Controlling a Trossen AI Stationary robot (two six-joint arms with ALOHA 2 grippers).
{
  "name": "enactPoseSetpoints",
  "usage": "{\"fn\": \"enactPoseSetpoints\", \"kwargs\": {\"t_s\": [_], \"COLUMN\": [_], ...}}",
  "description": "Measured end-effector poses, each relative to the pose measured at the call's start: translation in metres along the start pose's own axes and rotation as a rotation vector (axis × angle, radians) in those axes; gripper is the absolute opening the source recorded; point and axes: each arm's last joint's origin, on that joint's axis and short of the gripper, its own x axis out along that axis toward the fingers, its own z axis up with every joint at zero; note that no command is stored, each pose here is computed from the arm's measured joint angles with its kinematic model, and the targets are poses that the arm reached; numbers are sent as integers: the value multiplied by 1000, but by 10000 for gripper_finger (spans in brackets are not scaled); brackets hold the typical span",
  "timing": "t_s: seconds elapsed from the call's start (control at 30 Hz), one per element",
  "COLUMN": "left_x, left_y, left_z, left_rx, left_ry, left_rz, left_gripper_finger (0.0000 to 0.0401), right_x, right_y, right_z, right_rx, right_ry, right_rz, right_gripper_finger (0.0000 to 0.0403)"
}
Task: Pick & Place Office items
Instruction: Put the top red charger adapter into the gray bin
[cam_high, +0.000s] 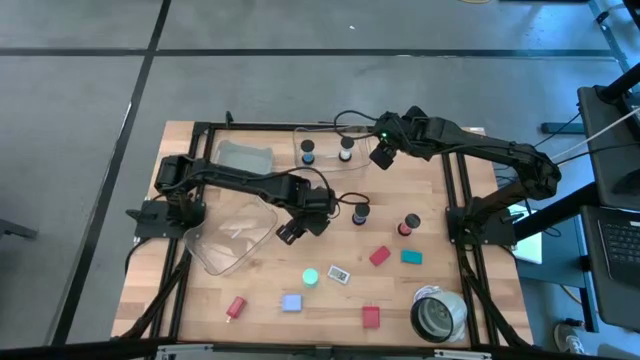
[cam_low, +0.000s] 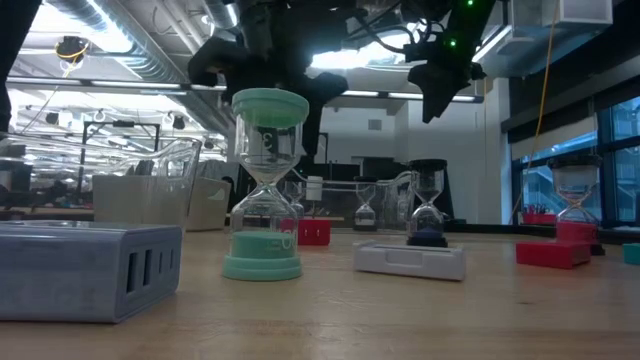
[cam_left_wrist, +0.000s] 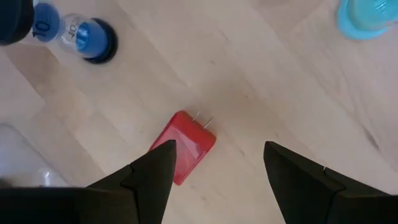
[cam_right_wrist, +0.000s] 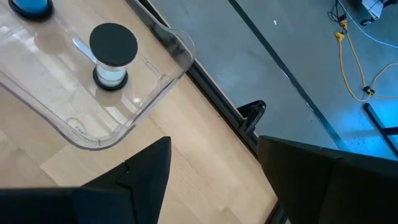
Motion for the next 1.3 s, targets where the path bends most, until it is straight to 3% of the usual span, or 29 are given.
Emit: {"fn": "enactPoseSetpoints", "kwargs": {"t_s": [0.2,0.37,0.63,0.83,1.13,1.3], "left_x": [16,24,20,31,39,41], "left_y": [-2,2,23,44,40,39], "left_z": [-23,-46,-58,-58,-55,-56], "left_rx": [-49,-74,154,175,135,252], "left_ry": [17,-58,-198,-275,-263,-253], "left_rz": [-89,-171,-40,73,36,40], "left_gripper_finger": [239,239,239,242,298,318], "right_x": [0,0,1,1,1,1], "right_y": [0,0,-1,-1,-1,-1], "right_z": [0,0,1,1,1,2], "right_rx": [0,1,10,9,10,16], "right_ry": [0,0,-4,-4,-5,-12], "right_rz": [-2,-3,-3,-3,-3,-2], "right_gripper_finger": [242,242,242,242,242,242]}}
